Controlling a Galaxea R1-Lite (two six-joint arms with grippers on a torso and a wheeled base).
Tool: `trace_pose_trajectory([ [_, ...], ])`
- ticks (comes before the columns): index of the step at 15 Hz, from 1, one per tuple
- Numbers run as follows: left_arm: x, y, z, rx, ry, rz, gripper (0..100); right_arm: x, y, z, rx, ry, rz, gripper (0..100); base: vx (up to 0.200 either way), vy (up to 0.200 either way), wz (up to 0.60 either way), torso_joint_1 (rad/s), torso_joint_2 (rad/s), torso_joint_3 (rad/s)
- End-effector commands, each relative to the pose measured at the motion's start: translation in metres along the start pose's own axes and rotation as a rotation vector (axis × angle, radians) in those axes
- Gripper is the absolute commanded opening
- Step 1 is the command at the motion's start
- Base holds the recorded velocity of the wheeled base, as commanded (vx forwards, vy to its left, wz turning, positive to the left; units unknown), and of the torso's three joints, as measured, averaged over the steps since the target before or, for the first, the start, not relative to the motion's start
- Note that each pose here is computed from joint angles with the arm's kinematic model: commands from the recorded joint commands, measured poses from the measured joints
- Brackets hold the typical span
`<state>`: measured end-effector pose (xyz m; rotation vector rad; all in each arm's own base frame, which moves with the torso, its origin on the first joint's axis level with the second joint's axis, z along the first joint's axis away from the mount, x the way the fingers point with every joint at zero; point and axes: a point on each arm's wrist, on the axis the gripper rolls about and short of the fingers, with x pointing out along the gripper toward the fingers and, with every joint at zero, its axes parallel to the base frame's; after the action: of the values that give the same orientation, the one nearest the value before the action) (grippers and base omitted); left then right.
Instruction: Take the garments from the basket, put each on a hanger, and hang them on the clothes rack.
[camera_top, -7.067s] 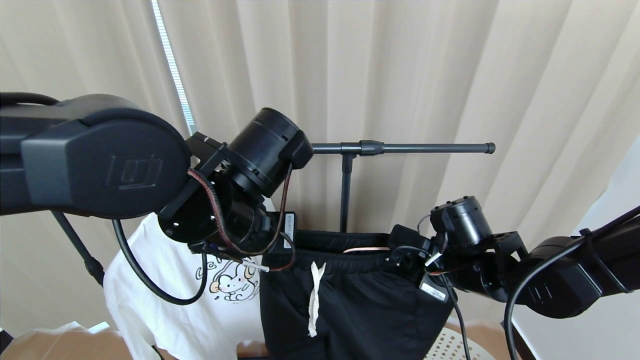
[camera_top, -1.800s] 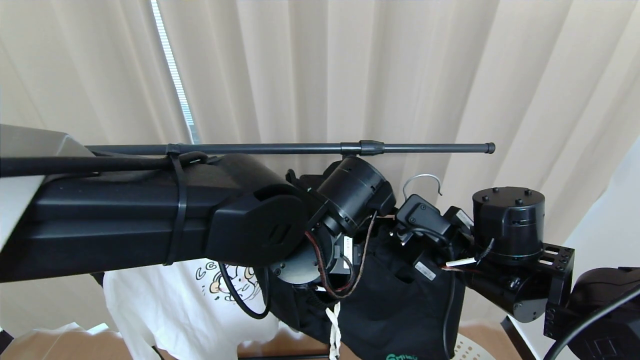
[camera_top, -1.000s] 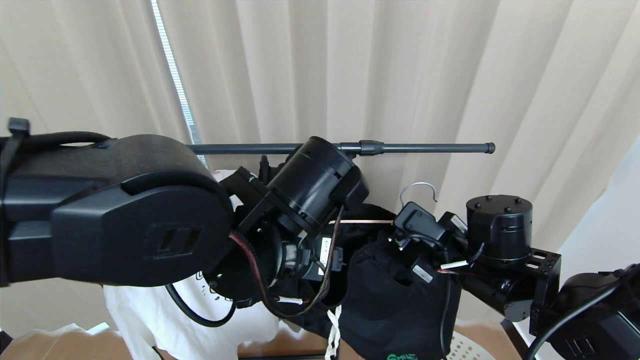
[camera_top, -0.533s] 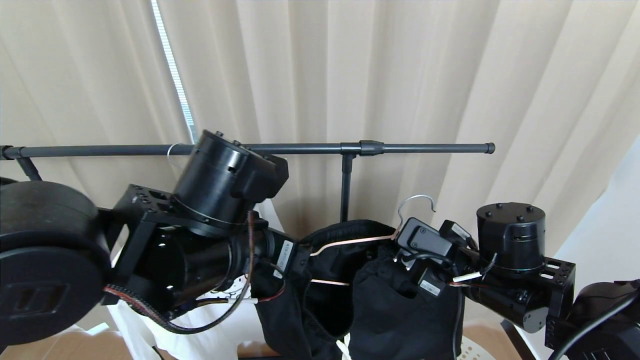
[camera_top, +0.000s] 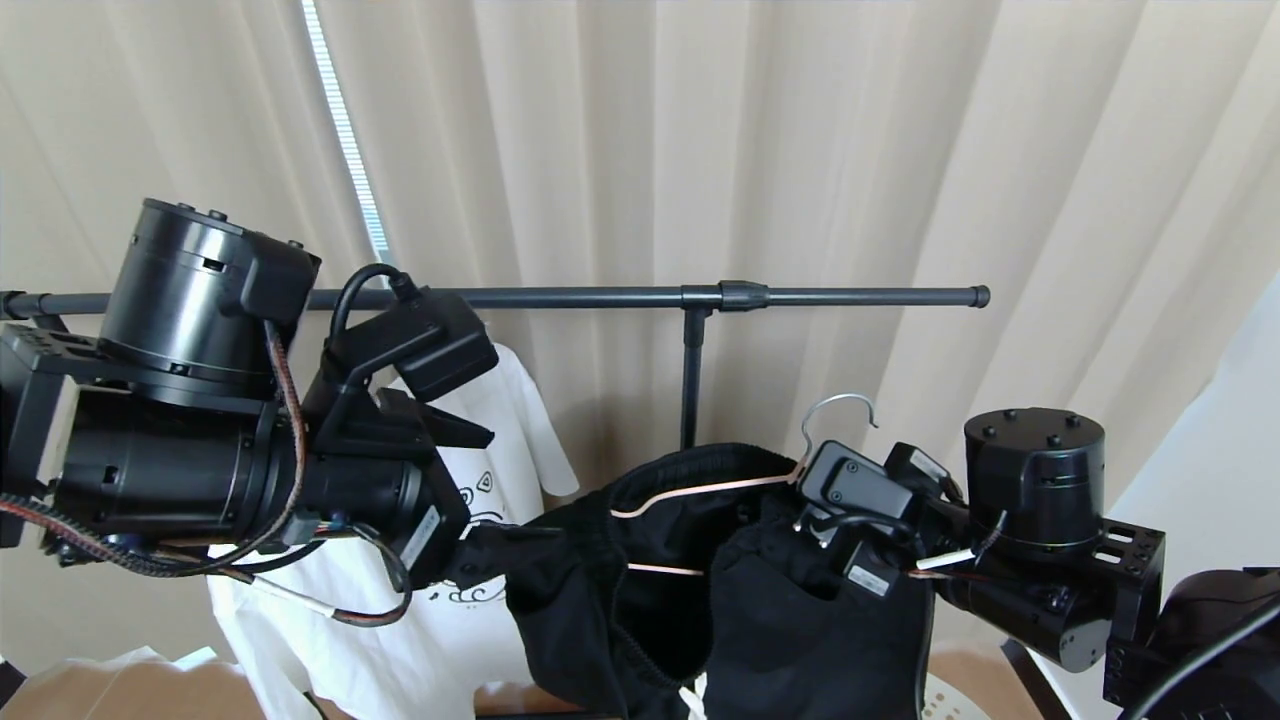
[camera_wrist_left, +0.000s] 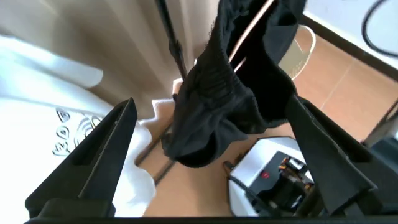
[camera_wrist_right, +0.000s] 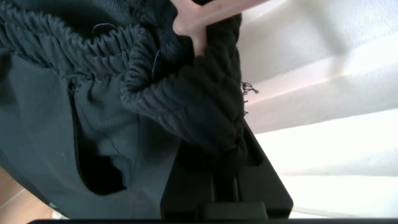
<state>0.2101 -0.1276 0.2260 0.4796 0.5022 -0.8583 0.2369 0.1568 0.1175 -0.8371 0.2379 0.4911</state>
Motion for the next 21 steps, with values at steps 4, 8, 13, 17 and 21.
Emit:
trace_pose_trajectory([
  [4,0.024,0.014,-0.011,0.183,0.106,-0.017,100,0.000,0.001,0.000,-0.003,0.000,0.005,0,0.000,0.000,0.00,0.000,0.00,0.000],
  [8,0.053,-0.001,-0.007,0.249,0.147,-0.081,100,-0.001,0.000,0.002,0.001,-0.008,0.000,0,0.000,0.000,0.00,0.000,0.00,0.000],
  [13,0.060,0.000,-0.008,0.245,0.158,-0.089,100,-0.005,0.000,0.007,0.002,-0.034,0.001,0,0.000,0.000,0.00,0.000,0.00,0.000],
  [17,0.068,0.002,-0.010,0.239,0.173,-0.093,100,-0.005,0.002,0.010,0.001,-0.044,0.005,0,0.000,0.000,0.00,0.000,0.00,0.000],
  [21,0.076,0.006,-0.006,0.213,0.173,-0.087,100,-0.009,0.005,0.018,0.030,-0.073,0.012,0,0.000,0.000,0.00,0.000,0.00,0.000],
])
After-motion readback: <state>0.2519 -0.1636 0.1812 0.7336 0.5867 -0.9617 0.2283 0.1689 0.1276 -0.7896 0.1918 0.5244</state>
